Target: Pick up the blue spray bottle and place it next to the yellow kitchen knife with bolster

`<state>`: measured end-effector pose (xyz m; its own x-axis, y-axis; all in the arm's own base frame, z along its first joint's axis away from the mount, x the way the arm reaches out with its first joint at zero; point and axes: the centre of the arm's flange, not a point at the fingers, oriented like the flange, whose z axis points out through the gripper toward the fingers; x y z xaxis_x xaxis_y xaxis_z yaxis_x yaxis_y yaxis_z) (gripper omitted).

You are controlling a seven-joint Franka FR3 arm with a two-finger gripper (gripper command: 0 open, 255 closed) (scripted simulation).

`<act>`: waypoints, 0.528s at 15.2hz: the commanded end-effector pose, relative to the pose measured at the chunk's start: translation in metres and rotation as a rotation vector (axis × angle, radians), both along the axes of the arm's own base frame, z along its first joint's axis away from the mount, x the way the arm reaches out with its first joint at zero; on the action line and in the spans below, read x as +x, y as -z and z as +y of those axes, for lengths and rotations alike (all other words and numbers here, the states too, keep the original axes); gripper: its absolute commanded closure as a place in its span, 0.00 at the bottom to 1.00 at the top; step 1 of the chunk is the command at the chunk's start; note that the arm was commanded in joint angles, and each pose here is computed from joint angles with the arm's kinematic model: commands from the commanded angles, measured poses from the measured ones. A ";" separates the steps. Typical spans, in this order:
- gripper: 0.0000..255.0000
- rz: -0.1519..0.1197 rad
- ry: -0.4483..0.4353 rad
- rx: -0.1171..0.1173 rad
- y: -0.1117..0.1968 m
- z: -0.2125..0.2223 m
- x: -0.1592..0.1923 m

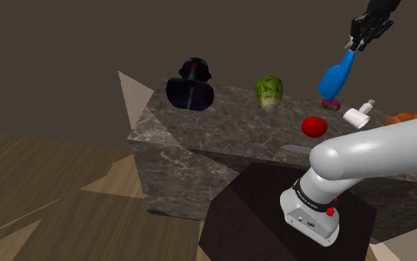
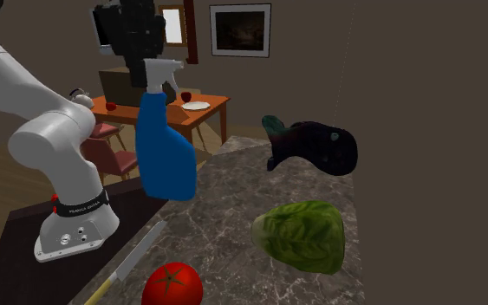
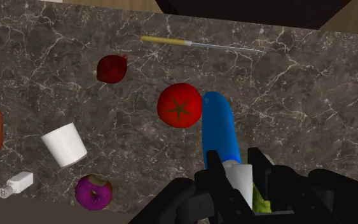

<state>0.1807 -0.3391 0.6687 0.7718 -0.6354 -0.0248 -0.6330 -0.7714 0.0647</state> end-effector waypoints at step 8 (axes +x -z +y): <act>1.00 0.001 -0.001 0.001 -0.030 -0.015 -0.116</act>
<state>0.0794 -0.3514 0.6940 0.7718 -0.6354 -0.0251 -0.6330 -0.7714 0.0647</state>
